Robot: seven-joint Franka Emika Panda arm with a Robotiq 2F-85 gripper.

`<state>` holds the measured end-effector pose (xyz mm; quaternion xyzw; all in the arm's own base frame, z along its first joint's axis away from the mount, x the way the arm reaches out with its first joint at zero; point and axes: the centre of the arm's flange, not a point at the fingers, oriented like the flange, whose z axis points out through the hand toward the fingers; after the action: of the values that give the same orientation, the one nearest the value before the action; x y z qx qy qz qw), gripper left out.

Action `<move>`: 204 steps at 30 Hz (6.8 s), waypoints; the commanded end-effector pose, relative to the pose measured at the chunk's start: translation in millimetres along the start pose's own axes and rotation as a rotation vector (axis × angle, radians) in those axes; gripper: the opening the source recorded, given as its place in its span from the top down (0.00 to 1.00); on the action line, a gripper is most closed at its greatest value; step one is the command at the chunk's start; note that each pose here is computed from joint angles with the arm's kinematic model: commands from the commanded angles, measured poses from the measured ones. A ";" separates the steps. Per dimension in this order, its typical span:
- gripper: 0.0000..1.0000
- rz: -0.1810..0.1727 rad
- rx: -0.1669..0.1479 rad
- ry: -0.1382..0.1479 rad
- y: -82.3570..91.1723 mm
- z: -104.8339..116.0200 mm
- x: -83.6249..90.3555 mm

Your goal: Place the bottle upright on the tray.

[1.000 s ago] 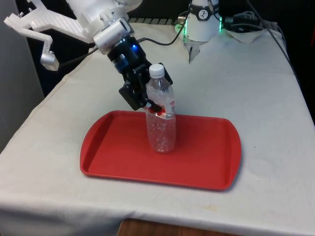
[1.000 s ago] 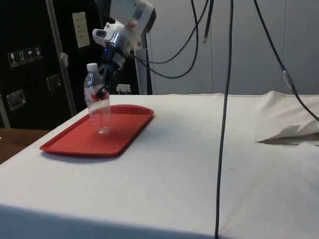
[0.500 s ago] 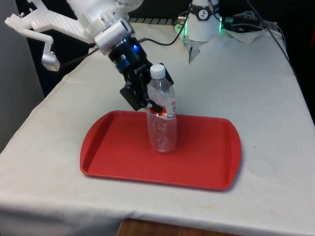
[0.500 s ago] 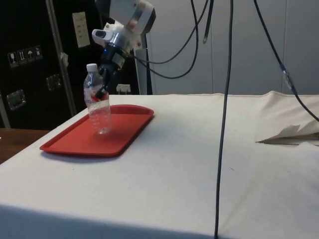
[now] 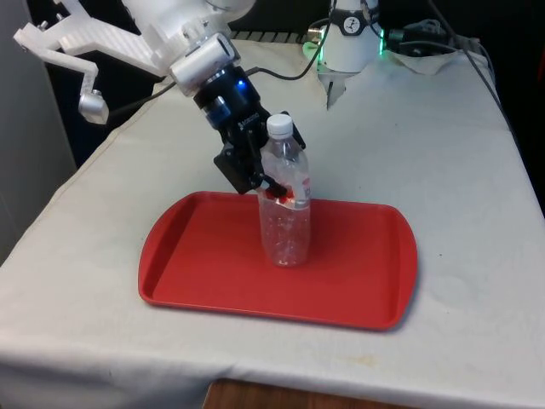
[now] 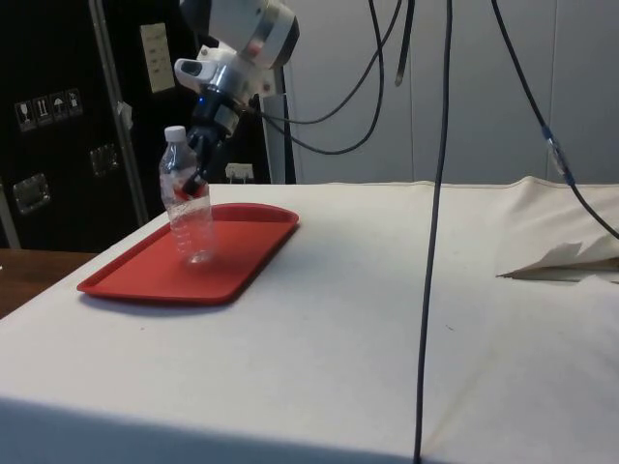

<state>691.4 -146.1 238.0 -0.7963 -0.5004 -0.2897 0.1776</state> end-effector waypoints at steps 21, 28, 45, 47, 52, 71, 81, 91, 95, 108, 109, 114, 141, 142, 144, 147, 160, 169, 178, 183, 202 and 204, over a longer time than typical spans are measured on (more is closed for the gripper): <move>0.06 -0.005 -0.005 -0.012 -0.8 2.0 2.8; 0.00 -0.005 -0.002 -0.006 -1.0 2.4 2.9; 0.00 -0.004 0.011 0.005 -2.0 3.5 3.2; 0.00 -0.003 0.009 0.004 -1.8 4.3 2.3; 0.00 -0.003 0.013 0.007 -2.2 4.2 3.0; 0.00 0.001 0.015 0.010 -2.6 3.4 3.4; 0.00 0.002 0.012 0.016 -2.4 -5.0 9.8; 0.00 0.001 0.016 0.028 -3.2 -16.8 14.3; 0.00 -0.001 0.019 0.039 -3.2 -18.9 15.2; 0.00 -0.003 0.025 0.051 -5.7 -38.7 22.0; 0.00 -0.003 0.027 0.053 -6.1 -39.2 22.8; 0.00 -0.005 0.029 0.059 -5.8 -47.8 24.4; 0.00 -0.025 0.021 0.064 -4.3 -95.2 35.5; 0.00 -0.026 0.020 0.063 -4.3 -96.6 35.9; 0.00 -0.029 0.019 0.061 -4.4 -99.9 37.2; 0.00 -0.032 0.018 0.057 -4.6 -103.8 39.2; 0.00 -0.054 0.012 0.025 -5.1 -121.5 49.9; 0.00 -0.076 0.013 -0.001 -6.7 -131.5 56.1; 0.00 -0.111 0.022 -0.034 -10.5 -142.9 60.4; 0.00 -0.132 0.030 -0.054 -12.6 -148.0 63.0; 0.00 -0.207 0.060 -0.133 -19.2 -165.7 70.9; 0.00 -0.218 0.066 -0.145 -20.8 -168.9 71.4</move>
<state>650.7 -183.8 410.6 -0.7506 -0.5998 -0.2386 0.1414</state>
